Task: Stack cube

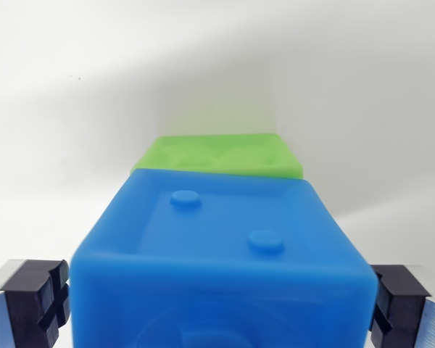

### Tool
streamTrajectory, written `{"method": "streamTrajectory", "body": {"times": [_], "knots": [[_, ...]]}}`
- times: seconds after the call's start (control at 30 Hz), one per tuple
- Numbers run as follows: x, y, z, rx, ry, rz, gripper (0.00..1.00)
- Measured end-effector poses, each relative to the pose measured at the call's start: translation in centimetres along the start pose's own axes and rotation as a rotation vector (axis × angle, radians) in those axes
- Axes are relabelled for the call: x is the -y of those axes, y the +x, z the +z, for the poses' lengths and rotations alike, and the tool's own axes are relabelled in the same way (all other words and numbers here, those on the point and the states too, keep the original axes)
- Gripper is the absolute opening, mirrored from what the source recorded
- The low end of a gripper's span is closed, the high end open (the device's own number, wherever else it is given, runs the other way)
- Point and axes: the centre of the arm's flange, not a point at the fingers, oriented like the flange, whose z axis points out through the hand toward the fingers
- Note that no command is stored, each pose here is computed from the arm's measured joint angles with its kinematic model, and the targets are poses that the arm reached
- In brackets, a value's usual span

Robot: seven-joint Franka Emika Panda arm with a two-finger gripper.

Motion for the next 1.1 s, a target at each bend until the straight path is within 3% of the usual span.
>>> {"method": "streamTrajectory", "body": {"times": [0.43,1.1], "knots": [[0.1,0.0,-1.8,0.0007,0.0047,0.000,1.00],[0.0,0.0,-8.4,0.0040,0.0070,0.000,1.00]]}}
